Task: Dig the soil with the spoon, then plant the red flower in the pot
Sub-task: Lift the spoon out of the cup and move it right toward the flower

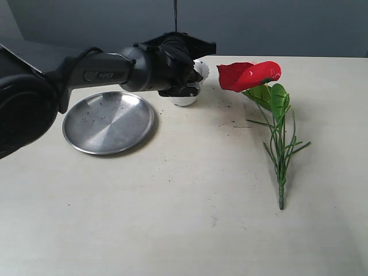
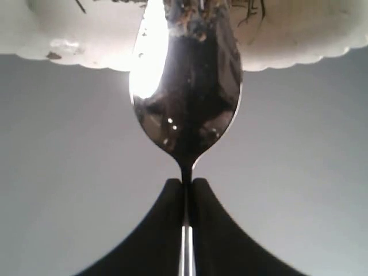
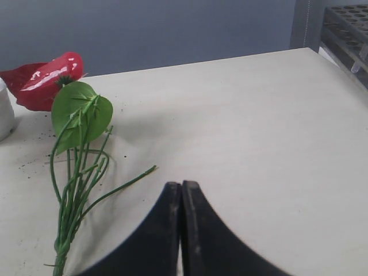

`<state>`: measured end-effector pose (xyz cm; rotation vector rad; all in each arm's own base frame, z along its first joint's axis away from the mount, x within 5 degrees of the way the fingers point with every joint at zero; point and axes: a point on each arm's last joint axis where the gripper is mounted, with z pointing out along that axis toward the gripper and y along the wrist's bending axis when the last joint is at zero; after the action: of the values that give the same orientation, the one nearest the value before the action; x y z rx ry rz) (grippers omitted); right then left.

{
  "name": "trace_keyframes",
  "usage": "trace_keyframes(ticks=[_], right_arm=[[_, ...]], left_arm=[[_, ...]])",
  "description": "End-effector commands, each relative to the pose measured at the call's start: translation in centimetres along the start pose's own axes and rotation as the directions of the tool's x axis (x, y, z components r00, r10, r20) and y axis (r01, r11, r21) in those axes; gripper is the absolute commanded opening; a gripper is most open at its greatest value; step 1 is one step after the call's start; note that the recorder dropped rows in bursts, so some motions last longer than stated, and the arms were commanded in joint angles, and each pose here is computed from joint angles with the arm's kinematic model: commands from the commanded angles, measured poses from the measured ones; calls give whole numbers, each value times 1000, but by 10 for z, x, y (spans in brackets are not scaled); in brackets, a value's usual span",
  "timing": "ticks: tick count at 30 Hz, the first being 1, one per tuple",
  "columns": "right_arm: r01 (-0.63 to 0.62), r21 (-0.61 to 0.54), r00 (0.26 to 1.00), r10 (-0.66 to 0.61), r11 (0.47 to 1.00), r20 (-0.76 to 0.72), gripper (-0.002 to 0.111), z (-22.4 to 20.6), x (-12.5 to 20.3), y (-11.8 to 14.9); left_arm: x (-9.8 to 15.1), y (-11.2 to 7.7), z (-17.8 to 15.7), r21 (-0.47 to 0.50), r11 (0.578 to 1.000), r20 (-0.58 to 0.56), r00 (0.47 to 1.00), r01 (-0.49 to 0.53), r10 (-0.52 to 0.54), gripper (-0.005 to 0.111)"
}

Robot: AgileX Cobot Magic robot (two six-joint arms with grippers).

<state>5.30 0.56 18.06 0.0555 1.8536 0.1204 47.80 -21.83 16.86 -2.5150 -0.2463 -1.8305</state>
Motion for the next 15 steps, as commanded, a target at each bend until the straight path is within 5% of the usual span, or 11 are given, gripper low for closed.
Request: trace_keyframes(ticks=[1,15], right_arm=[[4,2,1000,-4,1000,13,0,0,0,0],[4,2,1000,-4,1000,13,0,0,0,0]], left_arm=[[3,1,-1,-9,1000,-4,1000,6,-6,0],[-21,7,4,-18,1000,37,999,25,-24,0]])
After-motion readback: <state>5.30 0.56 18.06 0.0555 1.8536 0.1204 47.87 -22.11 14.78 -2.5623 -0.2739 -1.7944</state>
